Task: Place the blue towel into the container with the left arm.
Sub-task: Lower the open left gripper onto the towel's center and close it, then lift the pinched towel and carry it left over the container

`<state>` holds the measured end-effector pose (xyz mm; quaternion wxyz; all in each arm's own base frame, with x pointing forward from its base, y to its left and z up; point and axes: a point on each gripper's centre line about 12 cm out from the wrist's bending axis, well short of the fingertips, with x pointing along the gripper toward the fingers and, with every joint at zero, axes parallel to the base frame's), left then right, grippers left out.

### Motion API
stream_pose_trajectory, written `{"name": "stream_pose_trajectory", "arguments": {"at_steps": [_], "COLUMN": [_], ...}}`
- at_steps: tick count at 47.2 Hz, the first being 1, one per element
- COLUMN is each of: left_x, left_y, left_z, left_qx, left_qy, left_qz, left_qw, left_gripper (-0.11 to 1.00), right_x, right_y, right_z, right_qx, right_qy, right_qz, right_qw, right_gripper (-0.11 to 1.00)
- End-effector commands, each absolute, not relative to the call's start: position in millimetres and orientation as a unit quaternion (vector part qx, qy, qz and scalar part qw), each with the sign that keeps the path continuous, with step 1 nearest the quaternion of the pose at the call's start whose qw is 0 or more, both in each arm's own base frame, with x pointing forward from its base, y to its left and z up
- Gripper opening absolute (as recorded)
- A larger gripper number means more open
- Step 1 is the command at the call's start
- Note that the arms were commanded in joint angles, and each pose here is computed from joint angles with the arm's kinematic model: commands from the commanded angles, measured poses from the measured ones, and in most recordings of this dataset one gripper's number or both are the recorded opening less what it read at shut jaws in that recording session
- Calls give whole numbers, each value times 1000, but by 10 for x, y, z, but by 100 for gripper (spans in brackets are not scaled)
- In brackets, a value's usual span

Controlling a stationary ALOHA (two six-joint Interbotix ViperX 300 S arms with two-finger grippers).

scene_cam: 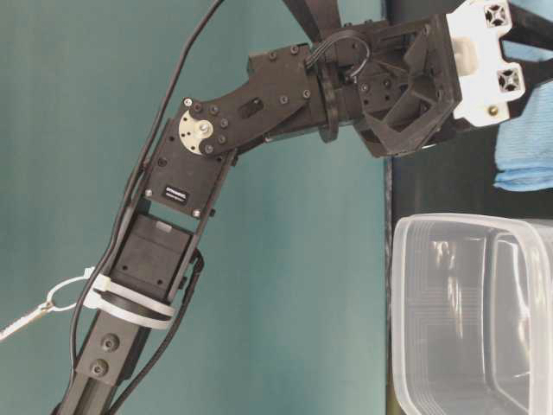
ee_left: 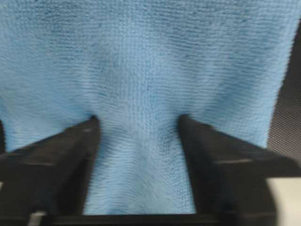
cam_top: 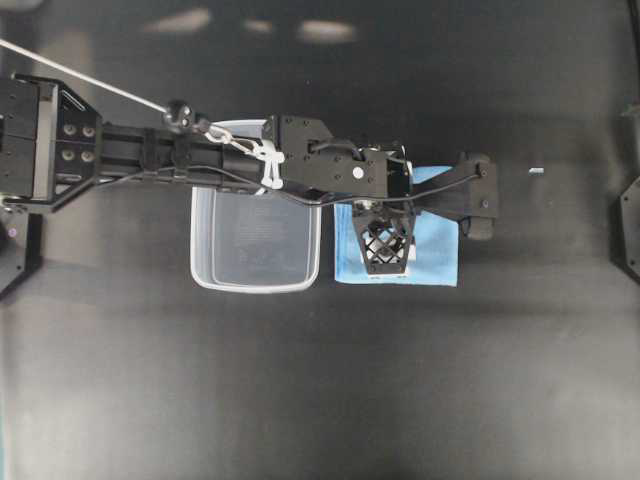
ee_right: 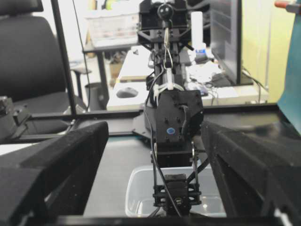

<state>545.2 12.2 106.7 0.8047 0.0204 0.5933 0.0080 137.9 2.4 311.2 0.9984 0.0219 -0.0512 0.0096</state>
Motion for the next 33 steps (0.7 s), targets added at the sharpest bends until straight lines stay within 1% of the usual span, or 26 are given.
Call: {"name": "stream_pose_trajectory", "arguments": {"at_steps": [1, 7, 9, 15, 20, 25, 28, 33], "left_x": [5460, 5489, 5502, 5539, 5517, 5364, 5204, 4943], "left_y": [110, 127, 136, 146, 139, 147, 177, 212], "left_z": [1113, 1275, 1358, 1752, 2231, 2778, 3104, 3452], "left_qx": [24, 23, 23, 22, 22, 21, 18, 16], "left_qy": [592, 578, 572, 547, 524, 510, 504, 503], "left_qz": [7, 9, 10, 12, 14, 17, 21, 26], "left_qw": [806, 815, 820, 837, 851, 860, 863, 864], "left_gripper": [44, 10, 6, 6, 6, 6, 6, 6], "right_x": [1383, 1383, 1383, 1380, 1380, 1383, 1380, 1380], "right_y": [26, 26, 26, 26, 26, 26, 26, 26], "right_z": [3144, 3144, 3144, 3146, 3145, 3142, 3146, 3145], "right_qx": [23, 23, 23, 23, 23, 22, 23, 23], "right_qy": [-56, -56, -56, -57, -56, -55, -57, -56], "right_qz": [11, 11, 11, 11, 11, 10, 11, 11], "right_qw": [998, 998, 998, 998, 998, 998, 998, 998], "right_gripper": [77, 77, 77, 77, 77, 77, 77, 77]}}
